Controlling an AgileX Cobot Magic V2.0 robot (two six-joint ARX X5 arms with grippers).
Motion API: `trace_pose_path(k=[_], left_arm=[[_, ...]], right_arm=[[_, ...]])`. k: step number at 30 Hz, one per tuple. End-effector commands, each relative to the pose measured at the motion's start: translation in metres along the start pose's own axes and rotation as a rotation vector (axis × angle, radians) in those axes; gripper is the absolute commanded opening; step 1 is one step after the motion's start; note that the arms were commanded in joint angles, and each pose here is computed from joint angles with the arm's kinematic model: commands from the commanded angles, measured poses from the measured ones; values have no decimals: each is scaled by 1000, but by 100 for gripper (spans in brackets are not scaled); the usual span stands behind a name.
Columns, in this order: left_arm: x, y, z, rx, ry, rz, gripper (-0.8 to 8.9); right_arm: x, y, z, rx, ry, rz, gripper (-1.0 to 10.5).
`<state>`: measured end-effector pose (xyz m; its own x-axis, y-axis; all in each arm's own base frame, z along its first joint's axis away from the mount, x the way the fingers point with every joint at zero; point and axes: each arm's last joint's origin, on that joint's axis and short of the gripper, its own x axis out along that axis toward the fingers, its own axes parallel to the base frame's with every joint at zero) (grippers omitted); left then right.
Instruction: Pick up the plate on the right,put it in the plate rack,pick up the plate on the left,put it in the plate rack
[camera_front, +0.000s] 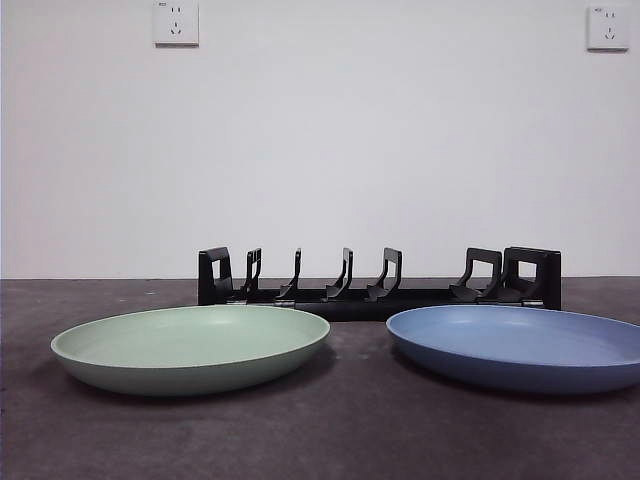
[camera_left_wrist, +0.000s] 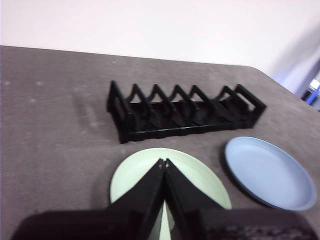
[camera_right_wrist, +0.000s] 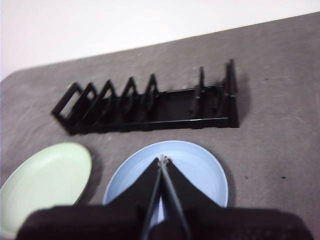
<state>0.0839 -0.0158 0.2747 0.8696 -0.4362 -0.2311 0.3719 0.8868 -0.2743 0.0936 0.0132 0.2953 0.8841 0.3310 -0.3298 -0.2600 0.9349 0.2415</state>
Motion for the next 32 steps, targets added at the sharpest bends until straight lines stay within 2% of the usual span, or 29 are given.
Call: trace_pose_path(k=[1,7,12,17,22,23,24,26,27,28,32], left_arm=[[-6,-6,16,52,25,-29,-7],[-17,-18,46,109,111,-44,-7],[-24,-25,63,131,183,-52,-7],[-24,-28,70,141,221,-77,-7],[-17,-28,71,128,251,-122,3],[-16,-28,71,124,255,-145,35],[-14,-28,72,120,257,-166,159],[-11,-28,72,113,266,-190,589],[-10,-27,72,110,273,-189,702],[-8,-27,72,118,280,-198,701],[-4,-28,73,170,280,-242,701]], right_arm=[[-8,6,20,-83,38,22,-12],[-20,15,52,-152,159,30,-12],[-23,18,62,-153,266,31,-11],[-23,19,64,-142,288,82,-11],[-23,20,64,-141,288,85,12],[-23,20,64,-140,287,97,67],[-23,20,64,-137,287,112,186],[-23,21,64,-134,287,125,453],[-22,20,64,-130,292,125,548],[-22,20,64,-127,296,125,577],[-17,19,63,-112,327,121,570]])
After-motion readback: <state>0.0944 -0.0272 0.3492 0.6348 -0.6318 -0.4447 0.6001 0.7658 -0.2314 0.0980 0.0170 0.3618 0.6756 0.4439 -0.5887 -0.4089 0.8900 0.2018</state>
